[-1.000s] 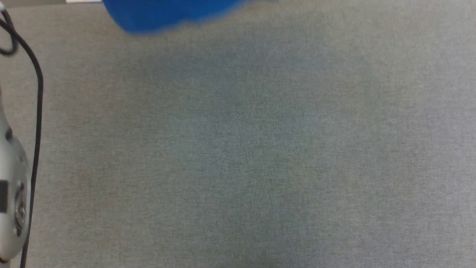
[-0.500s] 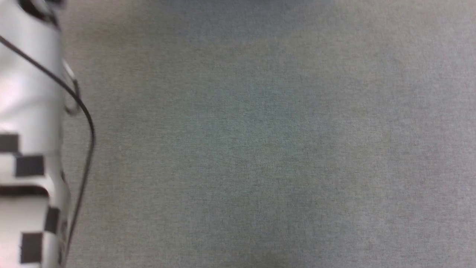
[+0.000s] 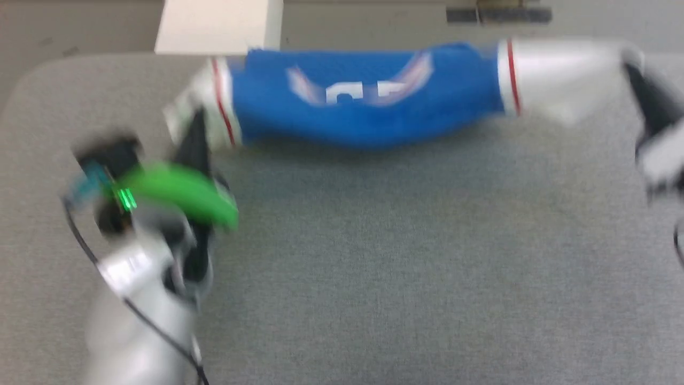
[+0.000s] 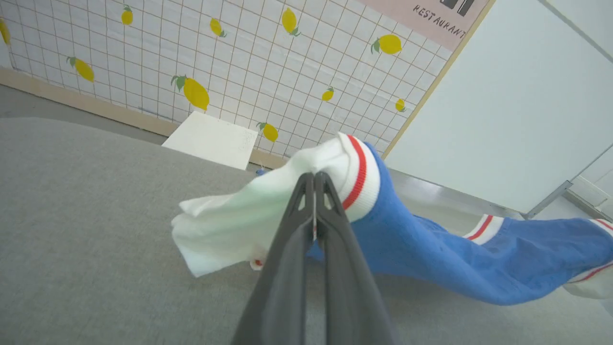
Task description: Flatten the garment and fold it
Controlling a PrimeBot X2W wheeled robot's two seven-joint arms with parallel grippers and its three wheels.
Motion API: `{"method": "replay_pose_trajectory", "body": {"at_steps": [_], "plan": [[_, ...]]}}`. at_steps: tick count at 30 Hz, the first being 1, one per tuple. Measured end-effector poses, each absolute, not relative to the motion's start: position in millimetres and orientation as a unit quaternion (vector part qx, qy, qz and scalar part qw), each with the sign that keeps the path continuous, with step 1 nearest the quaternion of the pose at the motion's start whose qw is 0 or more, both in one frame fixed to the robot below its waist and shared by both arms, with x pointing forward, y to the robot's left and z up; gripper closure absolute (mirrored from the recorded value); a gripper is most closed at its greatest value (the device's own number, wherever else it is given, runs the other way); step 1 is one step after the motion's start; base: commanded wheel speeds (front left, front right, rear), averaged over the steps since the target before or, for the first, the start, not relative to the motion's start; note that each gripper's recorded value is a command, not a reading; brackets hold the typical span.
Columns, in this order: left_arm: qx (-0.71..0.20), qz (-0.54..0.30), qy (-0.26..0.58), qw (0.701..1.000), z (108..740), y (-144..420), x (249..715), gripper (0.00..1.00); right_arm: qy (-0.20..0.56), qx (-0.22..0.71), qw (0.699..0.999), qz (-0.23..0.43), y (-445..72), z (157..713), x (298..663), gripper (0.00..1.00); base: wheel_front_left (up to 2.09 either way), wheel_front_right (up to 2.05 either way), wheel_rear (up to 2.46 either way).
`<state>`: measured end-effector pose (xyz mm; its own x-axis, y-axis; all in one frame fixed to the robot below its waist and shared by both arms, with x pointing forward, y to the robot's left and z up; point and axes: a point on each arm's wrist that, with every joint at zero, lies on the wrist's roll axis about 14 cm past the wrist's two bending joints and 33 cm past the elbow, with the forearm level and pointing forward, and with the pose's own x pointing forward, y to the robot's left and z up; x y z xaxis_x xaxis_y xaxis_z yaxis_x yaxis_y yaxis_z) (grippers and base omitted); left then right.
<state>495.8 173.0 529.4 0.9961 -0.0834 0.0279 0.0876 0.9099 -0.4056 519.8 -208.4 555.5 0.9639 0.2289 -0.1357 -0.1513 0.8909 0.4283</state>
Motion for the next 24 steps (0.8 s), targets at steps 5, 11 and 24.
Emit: {"method": "replay_pose_trajectory", "body": {"at_steps": [5,11,24], "plan": [[-0.230,-0.036,0.086,0.969,484,166,429,1.00,0.174,0.220,0.956,0.082,-219,509,450,1.00,0.00,0.00,0.00],[-0.226,-0.005,0.202,0.953,445,183,358,1.00,0.297,0.181,0.935,0.068,-228,460,363,1.00,0.00,0.00,0.00],[-0.174,0.001,0.426,0.888,405,180,262,1.00,0.444,0.084,0.890,0.059,-243,447,291,1.00,0.00,0.00,0.00]]}}
